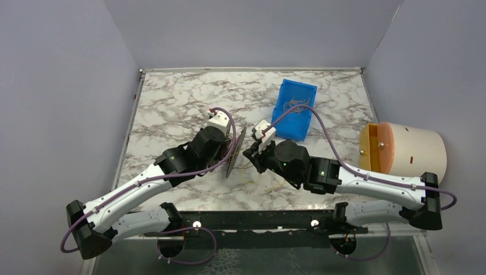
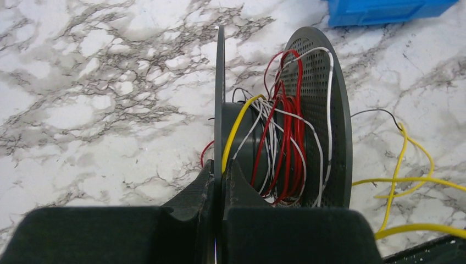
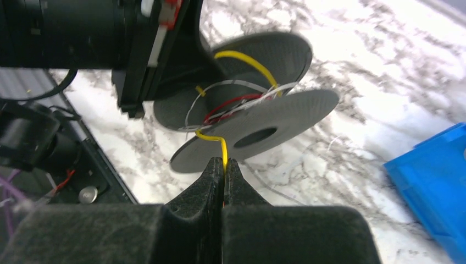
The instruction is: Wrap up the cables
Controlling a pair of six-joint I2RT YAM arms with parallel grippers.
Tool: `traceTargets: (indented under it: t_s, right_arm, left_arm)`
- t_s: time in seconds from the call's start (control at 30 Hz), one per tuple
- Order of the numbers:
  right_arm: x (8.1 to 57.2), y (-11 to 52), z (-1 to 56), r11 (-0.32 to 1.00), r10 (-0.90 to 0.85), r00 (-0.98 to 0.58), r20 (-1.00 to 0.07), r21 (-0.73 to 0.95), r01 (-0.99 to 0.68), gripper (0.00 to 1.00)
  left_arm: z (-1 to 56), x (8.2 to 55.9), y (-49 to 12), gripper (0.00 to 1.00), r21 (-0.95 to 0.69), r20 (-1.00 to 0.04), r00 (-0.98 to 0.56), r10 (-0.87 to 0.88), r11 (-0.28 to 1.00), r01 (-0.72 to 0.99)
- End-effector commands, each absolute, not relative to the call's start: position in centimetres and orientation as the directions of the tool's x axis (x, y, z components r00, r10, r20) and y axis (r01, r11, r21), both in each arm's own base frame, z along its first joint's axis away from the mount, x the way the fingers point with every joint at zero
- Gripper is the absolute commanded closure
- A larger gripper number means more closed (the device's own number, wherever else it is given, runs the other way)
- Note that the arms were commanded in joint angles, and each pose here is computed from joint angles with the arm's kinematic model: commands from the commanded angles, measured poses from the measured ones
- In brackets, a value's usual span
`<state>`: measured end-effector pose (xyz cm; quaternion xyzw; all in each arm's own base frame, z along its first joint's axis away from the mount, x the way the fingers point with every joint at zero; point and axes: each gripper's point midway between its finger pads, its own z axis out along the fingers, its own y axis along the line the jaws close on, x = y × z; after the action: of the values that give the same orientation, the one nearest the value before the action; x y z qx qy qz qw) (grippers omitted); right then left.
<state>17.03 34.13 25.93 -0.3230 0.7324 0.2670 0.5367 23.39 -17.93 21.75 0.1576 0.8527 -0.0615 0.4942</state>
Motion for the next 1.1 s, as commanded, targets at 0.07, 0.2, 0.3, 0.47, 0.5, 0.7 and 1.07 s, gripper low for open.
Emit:
traceTargets:
  t_s: [0.07, 0.2, 0.3, 0.47, 0.5, 0.7, 1.07]
  right_arm:
    - [20.2, 32.1, 28.9, 0.748, -0.242, -0.08, -0.967, -0.134, -0.65, 0.99]
    - [21.4, 31.2, 29.4, 0.764, -0.292, -0.019, -0.956, -0.221, -0.607, 0.99]
    - [22.3, 30.4, 29.1, 0.776, -0.339, 0.003, -0.941, -0.282, -0.564, 0.99]
    - [23.8, 28.4, 28.2, 0.811, -0.361, 0.003, -0.933, -0.315, -0.493, 0.99]
    - [23.8, 28.2, 27.9, 0.814, -0.354, 0.002, -0.935, -0.31, -0.491, 0.98]
    - [25.5, 25.6, 25.7, 0.864, -0.32, -0.051, -0.946, -0.269, -0.426, 0.92]
    - [27.5, 22.4, 22.4, 0.929, -0.203, -0.138, -0.969, -0.146, -0.34, 0.82]
  left_arm:
    - [23.1, 21.9, -19.7, 1.0, 0.053, -0.859, -0.418, 0.297, 0.862, 0.504]
    - [23.0, 20.8, -20.1, 1.0, 0.058, -0.837, -0.416, 0.355, 0.813, 0.579]
    - [23.4, 20.1, -20.2, 1.0, 0.06, -0.829, -0.404, 0.386, 0.78, 0.623]
    - [24.8, 18.9, -20.3, 1.0, 0.05, -0.84, -0.366, 0.4, 0.73, 0.682]
    - [25.1, 18.6, -20.4, 1.0, 0.046, -0.843, -0.359, 0.4, 0.719, 0.693]
    - [26.4, 17.0, -20.7, 1.0, 0.012, -0.84, -0.35, 0.414, 0.66, 0.751]
    - [30.0, 16.0, -20.6, 1.0, -0.019, -0.875, -0.32, 0.363, 0.634, 0.773]
